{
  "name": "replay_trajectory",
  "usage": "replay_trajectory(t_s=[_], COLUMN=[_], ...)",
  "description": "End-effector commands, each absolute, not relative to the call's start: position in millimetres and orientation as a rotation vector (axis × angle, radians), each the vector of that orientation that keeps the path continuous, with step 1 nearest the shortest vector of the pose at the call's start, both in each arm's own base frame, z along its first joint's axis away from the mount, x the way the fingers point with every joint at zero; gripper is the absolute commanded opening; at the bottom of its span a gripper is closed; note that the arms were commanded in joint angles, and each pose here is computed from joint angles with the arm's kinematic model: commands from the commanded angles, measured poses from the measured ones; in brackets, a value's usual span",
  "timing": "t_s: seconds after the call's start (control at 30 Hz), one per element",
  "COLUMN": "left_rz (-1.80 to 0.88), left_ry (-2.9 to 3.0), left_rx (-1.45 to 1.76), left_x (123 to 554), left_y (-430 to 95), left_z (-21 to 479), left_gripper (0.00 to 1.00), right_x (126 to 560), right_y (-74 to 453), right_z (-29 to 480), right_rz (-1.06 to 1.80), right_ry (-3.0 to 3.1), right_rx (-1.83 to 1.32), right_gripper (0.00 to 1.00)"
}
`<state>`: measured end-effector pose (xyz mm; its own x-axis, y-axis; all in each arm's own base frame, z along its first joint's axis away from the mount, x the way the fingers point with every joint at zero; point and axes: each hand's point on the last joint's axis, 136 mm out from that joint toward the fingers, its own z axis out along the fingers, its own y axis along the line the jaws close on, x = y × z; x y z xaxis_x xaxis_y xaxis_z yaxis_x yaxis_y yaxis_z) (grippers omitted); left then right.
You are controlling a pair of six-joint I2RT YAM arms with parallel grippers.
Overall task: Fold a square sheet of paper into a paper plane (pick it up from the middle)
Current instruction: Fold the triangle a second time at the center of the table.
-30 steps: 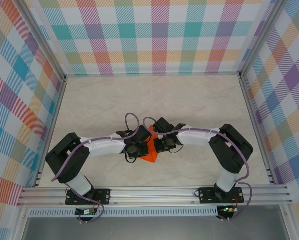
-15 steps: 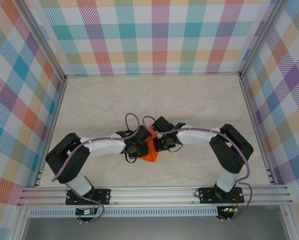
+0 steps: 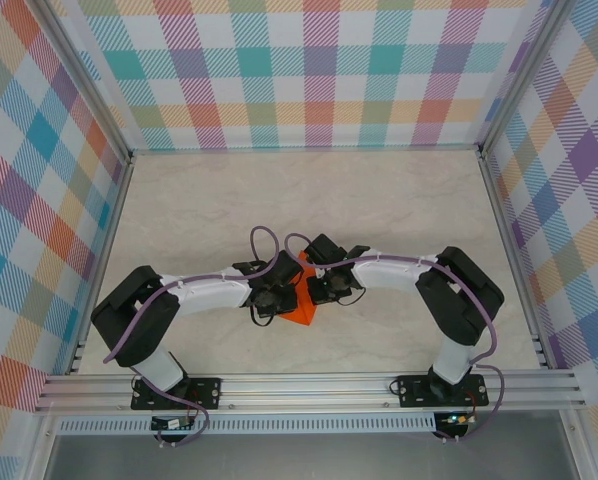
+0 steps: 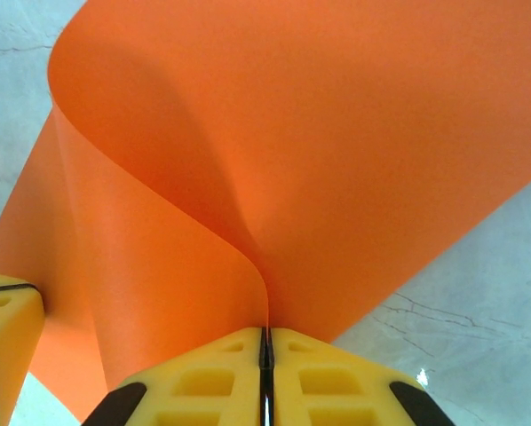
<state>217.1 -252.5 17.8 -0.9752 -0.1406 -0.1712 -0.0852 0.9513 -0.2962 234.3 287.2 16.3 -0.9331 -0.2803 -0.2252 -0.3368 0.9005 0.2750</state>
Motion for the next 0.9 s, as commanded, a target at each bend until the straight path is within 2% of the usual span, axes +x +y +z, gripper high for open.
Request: replay_trajectory(t_s=[0.0, 0.23, 0.37, 0.57, 0.87], left_rz=[-0.412, -0.526, -0.857, -1.248, -1.399], left_ry=[2.933, 2.833, 2.711, 2.55, 2.526], left_rx=[-0.165, -0.214, -0.304, -0.417, -0.416], left_x=[209.7, 218.7, 231.9, 254.4, 270.0], left_y=[-245.8, -245.4, -257.5, -266.1, -289.0], left_z=[17.2, 44.5, 69.8, 91.4, 83.9], left_gripper=[0.09, 0.06, 0.0, 0.0, 0.0], right_x=[238.1, 236.7, 236.4, 236.8, 236.2], right_y=[287.7, 285.9, 284.5, 284.3, 283.7], right_z=[13.1, 7.9, 7.7, 6.8, 4.8], right_rz=[0.442, 0.428, 0.421, 0.422, 0.417], right_ry=[2.888, 2.903, 2.904, 2.906, 2.912], right_rx=[-0.492, -0.492, -0.487, -0.48, -0.475], right_gripper=[0.1, 0.1, 0.1, 0.1, 0.1])
